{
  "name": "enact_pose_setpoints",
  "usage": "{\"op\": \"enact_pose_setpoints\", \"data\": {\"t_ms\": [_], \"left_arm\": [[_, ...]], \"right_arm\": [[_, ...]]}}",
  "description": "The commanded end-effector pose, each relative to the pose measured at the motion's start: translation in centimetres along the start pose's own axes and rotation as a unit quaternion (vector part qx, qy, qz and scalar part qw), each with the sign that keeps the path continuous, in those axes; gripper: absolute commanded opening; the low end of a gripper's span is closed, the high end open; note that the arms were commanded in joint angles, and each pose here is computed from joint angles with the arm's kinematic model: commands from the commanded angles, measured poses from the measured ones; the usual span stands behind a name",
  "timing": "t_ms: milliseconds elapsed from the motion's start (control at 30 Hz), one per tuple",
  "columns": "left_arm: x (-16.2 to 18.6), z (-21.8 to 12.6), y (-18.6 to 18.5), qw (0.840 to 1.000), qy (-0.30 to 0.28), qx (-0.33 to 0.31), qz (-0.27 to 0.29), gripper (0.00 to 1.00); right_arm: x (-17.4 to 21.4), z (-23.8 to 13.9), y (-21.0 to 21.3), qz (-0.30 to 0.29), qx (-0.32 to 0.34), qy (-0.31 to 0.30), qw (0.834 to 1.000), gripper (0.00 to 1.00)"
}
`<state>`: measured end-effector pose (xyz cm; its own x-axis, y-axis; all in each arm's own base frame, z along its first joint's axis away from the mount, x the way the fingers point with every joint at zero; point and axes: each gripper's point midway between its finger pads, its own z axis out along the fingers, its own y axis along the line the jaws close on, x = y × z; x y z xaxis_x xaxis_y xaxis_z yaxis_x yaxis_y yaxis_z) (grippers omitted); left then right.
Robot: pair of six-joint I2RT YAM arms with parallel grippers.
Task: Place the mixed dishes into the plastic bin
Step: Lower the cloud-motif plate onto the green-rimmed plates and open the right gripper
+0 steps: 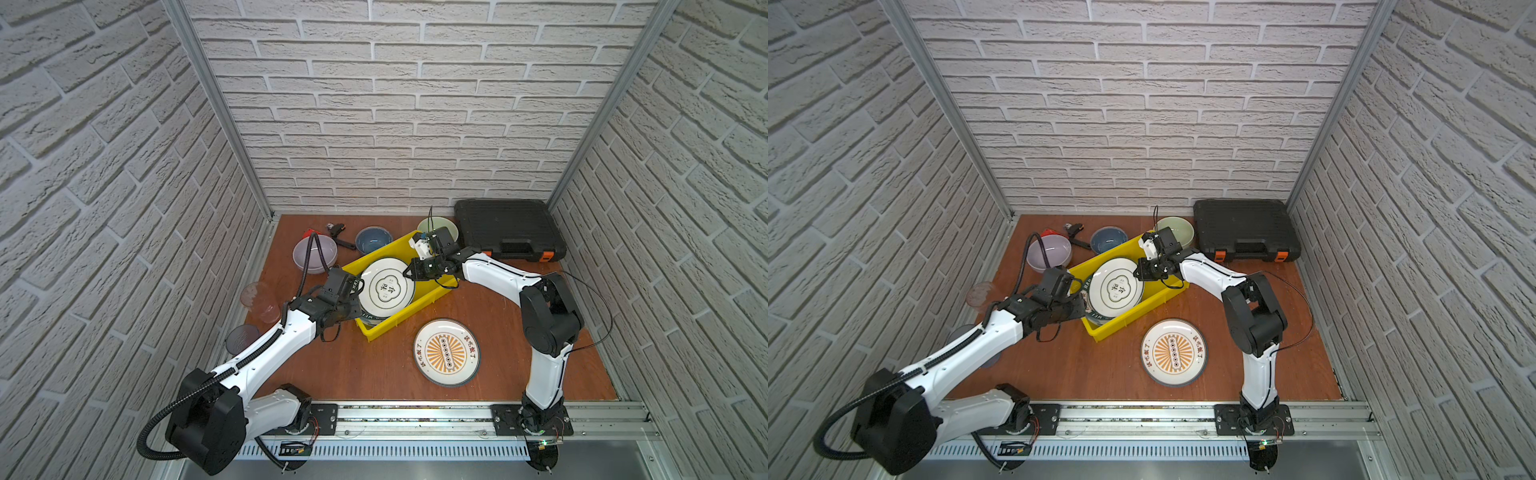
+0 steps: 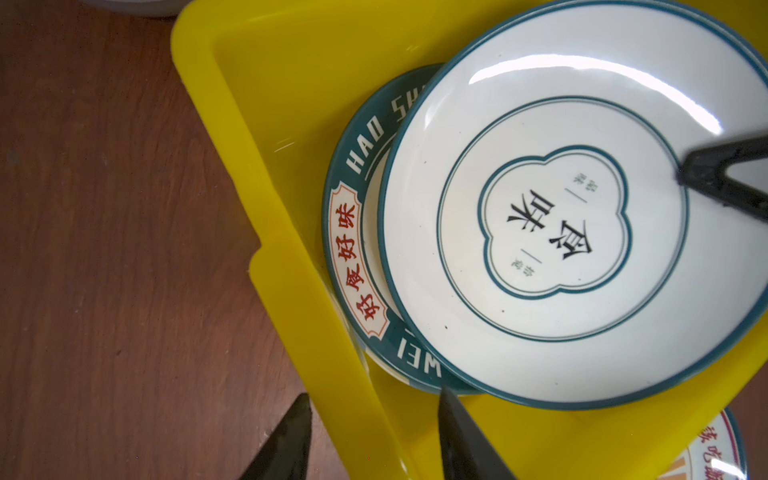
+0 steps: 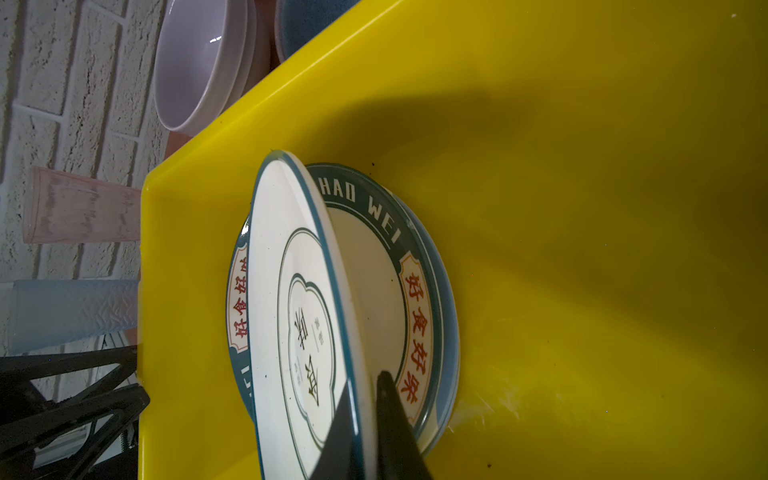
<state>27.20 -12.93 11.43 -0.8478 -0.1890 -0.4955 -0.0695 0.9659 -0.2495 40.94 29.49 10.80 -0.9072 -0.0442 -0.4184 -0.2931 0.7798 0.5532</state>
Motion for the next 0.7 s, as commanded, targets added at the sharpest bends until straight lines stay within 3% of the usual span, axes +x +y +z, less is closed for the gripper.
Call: {"op": "enact_pose_setpoints", "data": {"t_ms": [0, 433, 667], "left_arm": [[-1.2, -0.4, -0.8, 1.000, -0.018, 0.014, 0.004, 0.50], [-1.0, 0.1, -0.4, 1.000, -0.010, 0.007, 0.003, 0.49], [-1.1, 0.1, -0.5, 1.000, -0.011, 0.010, 0.001, 0.48]], "right_arm": [[-1.8, -0.1, 3.1, -0.018, -0.049, -0.023, 0.998, 0.09], [-0.6, 2.8, 2.5, 0.003, -0.053, -0.003, 0.999, 0.15], [-0.1, 3.7, 1.6, 0.003, -0.025, 0.007, 1.000, 0.20]]}}
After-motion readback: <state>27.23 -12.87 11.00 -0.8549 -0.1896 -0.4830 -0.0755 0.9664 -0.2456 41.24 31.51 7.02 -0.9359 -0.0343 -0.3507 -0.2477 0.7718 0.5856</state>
